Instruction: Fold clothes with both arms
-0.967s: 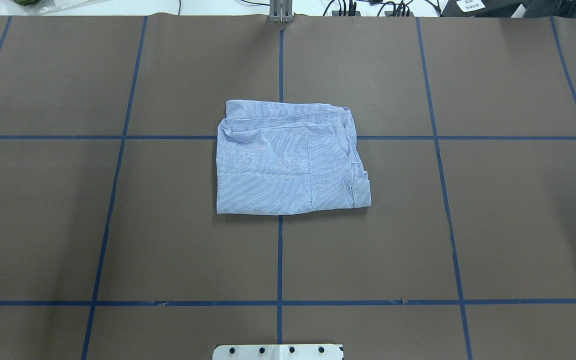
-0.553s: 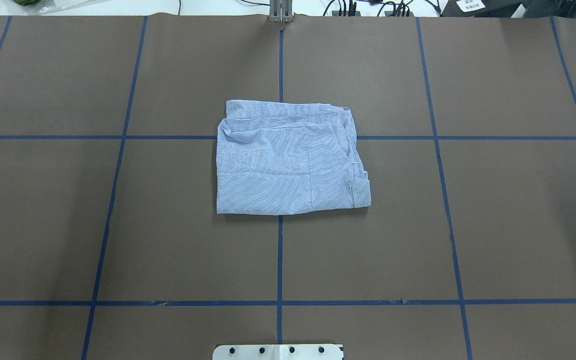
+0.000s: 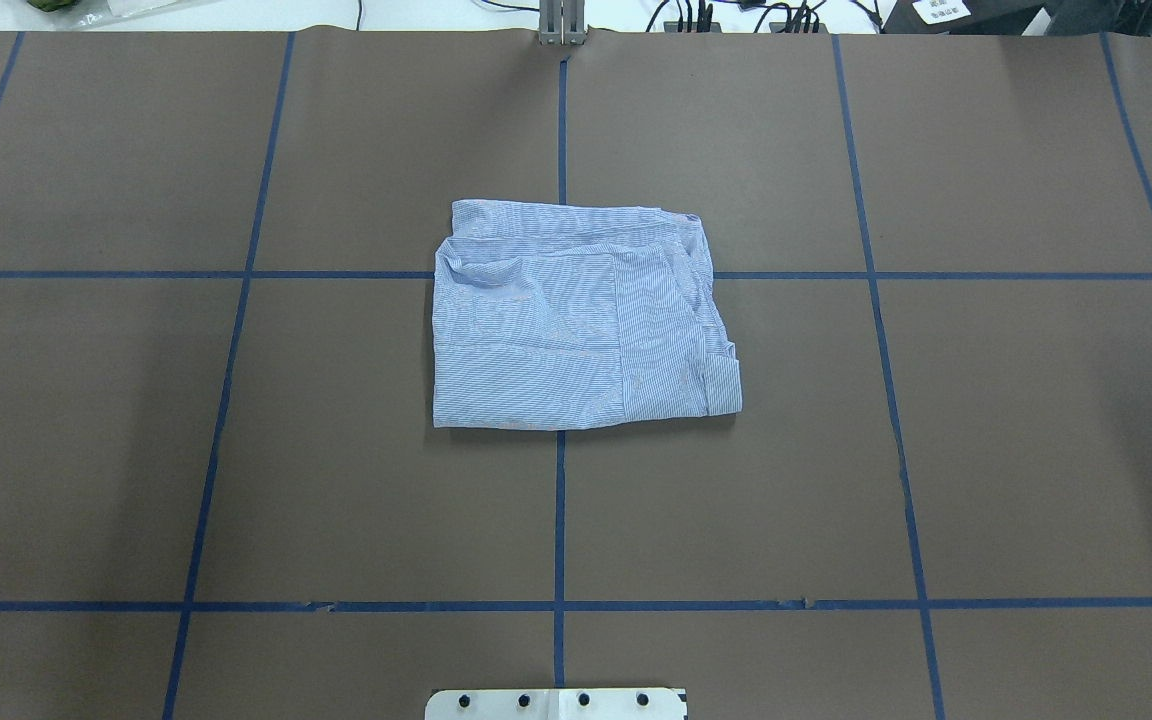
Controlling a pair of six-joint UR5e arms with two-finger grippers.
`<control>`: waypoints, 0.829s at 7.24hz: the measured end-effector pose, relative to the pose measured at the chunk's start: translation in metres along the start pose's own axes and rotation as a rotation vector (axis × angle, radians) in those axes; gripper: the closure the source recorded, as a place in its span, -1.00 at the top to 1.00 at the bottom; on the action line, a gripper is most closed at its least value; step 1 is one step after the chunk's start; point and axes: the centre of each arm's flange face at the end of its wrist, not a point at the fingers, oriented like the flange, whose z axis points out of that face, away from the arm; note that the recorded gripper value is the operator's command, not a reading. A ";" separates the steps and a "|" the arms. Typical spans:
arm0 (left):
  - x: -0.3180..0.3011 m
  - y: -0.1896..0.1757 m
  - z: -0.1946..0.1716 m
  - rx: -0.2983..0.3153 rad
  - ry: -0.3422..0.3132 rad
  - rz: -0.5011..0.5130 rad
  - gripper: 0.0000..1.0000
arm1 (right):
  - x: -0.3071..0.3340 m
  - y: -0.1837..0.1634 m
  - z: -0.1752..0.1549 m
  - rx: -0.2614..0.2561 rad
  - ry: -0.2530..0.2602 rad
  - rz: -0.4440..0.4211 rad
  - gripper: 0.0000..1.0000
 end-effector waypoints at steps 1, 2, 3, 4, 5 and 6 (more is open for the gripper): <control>0.000 0.000 0.000 0.000 0.000 0.000 1.00 | 0.000 0.000 0.000 0.004 -0.002 -0.004 1.00; 0.000 0.000 0.000 -0.001 0.000 -0.001 1.00 | -0.001 0.000 -0.001 0.011 -0.003 -0.012 1.00; 0.000 0.000 0.000 -0.002 0.000 -0.001 1.00 | 0.000 0.001 0.000 0.017 -0.003 -0.018 1.00; 0.000 0.000 0.000 -0.002 0.000 -0.002 1.00 | 0.001 0.003 0.001 0.018 -0.002 -0.019 1.00; 0.000 0.000 0.000 -0.002 0.000 -0.002 1.00 | 0.001 0.004 0.001 0.018 -0.002 -0.019 1.00; 0.000 0.000 0.000 -0.002 -0.001 -0.001 1.00 | 0.001 0.004 0.001 0.019 -0.002 -0.019 1.00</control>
